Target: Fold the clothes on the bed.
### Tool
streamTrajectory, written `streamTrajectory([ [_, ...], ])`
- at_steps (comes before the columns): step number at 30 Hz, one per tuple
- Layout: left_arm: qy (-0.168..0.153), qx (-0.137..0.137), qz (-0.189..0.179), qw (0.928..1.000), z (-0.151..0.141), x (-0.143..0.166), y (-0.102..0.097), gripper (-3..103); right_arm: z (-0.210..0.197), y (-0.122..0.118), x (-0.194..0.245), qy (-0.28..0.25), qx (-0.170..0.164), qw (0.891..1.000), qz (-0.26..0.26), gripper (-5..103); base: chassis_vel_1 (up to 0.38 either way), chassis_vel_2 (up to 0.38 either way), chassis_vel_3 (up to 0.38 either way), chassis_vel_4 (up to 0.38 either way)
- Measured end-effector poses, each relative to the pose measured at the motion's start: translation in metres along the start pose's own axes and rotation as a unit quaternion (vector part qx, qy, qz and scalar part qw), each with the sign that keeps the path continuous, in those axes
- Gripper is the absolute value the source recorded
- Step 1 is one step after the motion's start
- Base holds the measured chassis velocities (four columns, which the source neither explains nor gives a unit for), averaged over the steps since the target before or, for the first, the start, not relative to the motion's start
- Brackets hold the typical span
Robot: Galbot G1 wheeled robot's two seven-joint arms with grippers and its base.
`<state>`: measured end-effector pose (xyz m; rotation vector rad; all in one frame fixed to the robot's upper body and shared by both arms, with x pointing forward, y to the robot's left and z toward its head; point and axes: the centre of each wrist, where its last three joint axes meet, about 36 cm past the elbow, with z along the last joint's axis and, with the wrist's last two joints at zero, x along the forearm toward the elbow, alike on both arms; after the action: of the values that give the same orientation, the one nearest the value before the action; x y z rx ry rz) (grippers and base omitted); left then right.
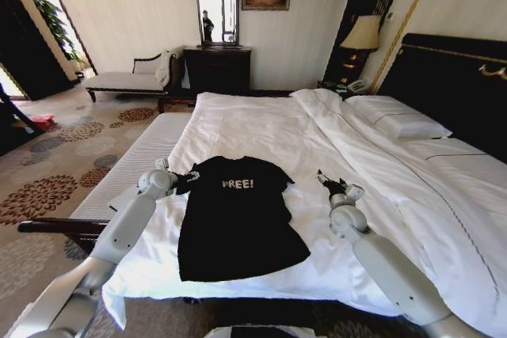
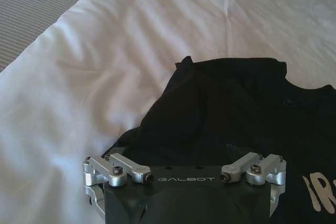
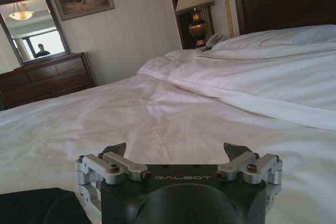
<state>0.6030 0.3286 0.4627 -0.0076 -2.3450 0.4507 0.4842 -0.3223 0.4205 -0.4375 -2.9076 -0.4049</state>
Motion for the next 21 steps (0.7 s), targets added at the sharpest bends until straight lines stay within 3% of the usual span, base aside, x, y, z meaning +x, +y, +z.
streamTrajectory([
  [6, -0.028, 0.034, 0.008, 0.9990, -0.014, 0.013, 0.010, 100, -0.001, -0.004, -0.001, 0.000, 0.003, 1.000, 0.006, 100, 0.000, 0.000, 0.000, 0.000],
  [10, -0.040, 0.050, 0.002, 0.9979, -0.013, 0.026, 0.030, 100, 0.000, -0.007, -0.001, 0.000, 0.004, 1.000, 0.010, 100, 0.000, 0.000, 0.000, 0.000],
  [15, -0.035, 0.056, -0.004, 0.9978, 0.004, 0.028, 0.047, 100, 0.002, -0.008, -0.001, 0.003, 0.006, 1.000, 0.012, 100, 0.000, 0.000, 0.000, 0.000],
  [21, -0.021, 0.070, -0.010, 0.9972, 0.012, 0.010, 0.052, 100, 0.005, -0.004, -0.001, 0.007, 0.008, 1.000, 0.012, 100, 0.000, 0.000, 0.000, 0.000],
])
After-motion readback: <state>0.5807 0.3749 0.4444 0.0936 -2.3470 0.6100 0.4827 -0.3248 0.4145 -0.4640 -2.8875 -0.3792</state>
